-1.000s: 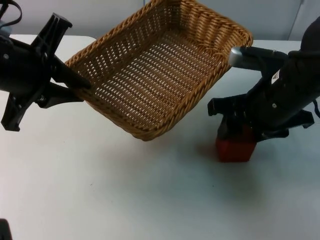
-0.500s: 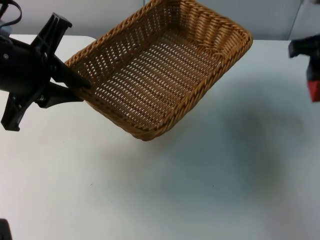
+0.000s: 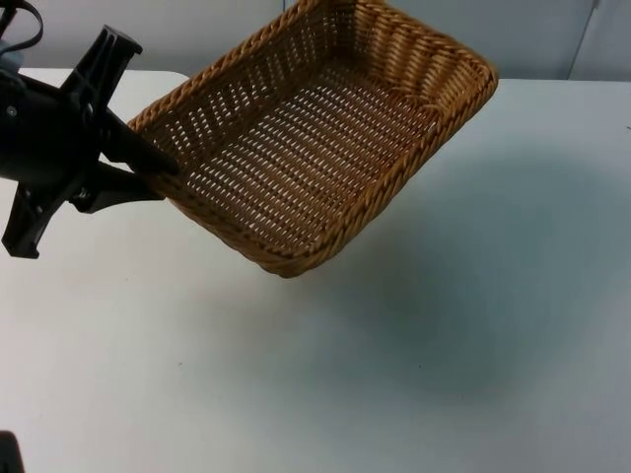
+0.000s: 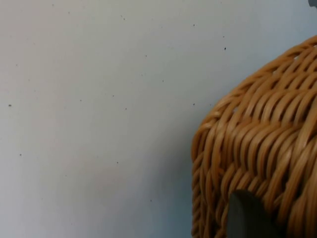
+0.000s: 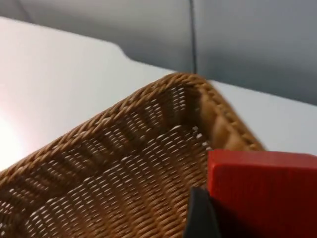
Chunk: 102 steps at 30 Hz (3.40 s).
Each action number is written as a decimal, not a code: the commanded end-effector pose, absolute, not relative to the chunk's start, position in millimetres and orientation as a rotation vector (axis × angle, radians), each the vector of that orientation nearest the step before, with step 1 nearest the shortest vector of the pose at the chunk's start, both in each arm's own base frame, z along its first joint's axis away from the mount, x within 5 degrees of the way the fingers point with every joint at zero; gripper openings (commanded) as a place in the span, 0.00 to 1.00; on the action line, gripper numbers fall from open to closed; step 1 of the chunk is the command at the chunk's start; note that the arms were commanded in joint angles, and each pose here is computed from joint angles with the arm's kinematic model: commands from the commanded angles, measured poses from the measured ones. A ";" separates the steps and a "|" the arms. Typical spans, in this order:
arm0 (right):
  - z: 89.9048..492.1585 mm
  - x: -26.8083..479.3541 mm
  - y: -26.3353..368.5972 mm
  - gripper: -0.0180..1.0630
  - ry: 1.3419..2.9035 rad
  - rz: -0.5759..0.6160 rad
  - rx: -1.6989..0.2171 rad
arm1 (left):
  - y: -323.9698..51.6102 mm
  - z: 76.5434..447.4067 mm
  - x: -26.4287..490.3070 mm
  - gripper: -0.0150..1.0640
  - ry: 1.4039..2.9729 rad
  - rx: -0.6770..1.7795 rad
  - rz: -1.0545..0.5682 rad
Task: Pick up the basket with the left hand and place the cube into the basket with the right hand.
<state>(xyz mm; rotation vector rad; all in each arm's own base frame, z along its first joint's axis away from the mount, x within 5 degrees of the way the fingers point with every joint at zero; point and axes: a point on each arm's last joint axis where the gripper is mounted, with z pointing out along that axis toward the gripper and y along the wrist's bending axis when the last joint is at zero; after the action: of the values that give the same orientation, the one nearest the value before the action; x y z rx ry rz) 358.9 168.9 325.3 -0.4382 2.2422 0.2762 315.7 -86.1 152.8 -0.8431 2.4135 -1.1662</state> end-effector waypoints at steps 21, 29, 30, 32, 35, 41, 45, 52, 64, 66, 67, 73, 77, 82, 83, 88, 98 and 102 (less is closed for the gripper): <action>217.8 375.6 227.5 0.26 2.412 0.287 -0.732 | -89.9 162.0 317.1 0.01 2.382 -0.834 -1.229; 268.6 387.8 217.6 0.99 2.302 0.203 -0.780 | -89.9 162.0 317.1 0.01 2.382 -0.834 -1.229; 279.6 389.6 211.6 0.98 2.290 0.200 -0.760 | -89.9 162.0 317.1 0.01 2.382 -0.834 -1.229; 291.4 391.2 204.7 0.94 2.276 0.197 -0.737 | -89.9 162.0 317.1 0.01 2.382 -0.834 -1.229; 317.1 391.9 177.7 0.33 2.266 0.160 -0.652 | -89.9 162.0 317.1 0.01 2.382 -0.834 -1.229; 341.9 383.3 128.5 0.04 2.294 -0.011 -0.405 | -89.9 162.0 317.1 0.01 2.382 -0.834 -1.229; 359.1 347.4 79.6 0.01 2.233 -0.003 -0.187 | -89.9 162.0 317.1 0.01 2.382 -0.834 -1.229; 362.7 280.4 24.0 0.01 2.118 0.012 0.004 | -89.9 162.0 317.1 0.01 2.382 -0.834 -1.229; 387.8 212.3 -1.8 0.01 2.016 -0.061 0.078 | -89.7 161.9 317.1 0.01 2.381 -0.835 -1.226; 386.7 211.8 -2.2 0.01 2.030 -0.066 0.080 | -89.7 161.9 317.1 0.01 2.381 -0.835 -1.226; 385.7 211.9 -2.3 0.01 2.039 -0.068 0.082 | -89.7 161.9 317.1 0.01 2.381 -0.835 -1.226; 383.4 210.7 -2.8 0.01 2.068 -0.080 0.077 | -89.7 161.9 317.1 0.01 2.381 -0.835 -1.226; 382.3 210.0 -3.1 0.01 2.082 -0.083 0.080 | -89.7 161.9 317.1 0.01 2.381 -0.835 -1.226; 382.1 209.9 -2.6 0.01 2.084 -0.082 0.078 | -89.3 161.6 317.3 0.01 2.386 -0.793 -1.205; 382.1 209.9 -2.5 0.01 2.084 -0.080 0.079 | -88.8 160.8 317.7 0.01 2.389 -0.770 -1.176; 382.1 209.9 -2.5 0.01 2.085 -0.083 0.073 | -83.1 155.3 318.4 0.01 2.414 -0.739 -1.050; 382.1 209.9 -2.5 0.01 2.085 -0.092 0.058 | -93.3 102.1 316.2 0.15 2.565 -0.823 -1.185; 382.1 209.9 -2.5 0.01 2.085 -0.092 0.058 | -101.9 83.9 314.1 0.50 2.603 -0.813 -1.344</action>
<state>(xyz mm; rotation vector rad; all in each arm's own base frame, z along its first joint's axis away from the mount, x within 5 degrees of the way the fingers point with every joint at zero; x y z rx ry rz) 210.5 -1.3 382.5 0.0641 2.0886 -0.0797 313.1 -92.7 87.7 -0.8495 2.6029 -1.2016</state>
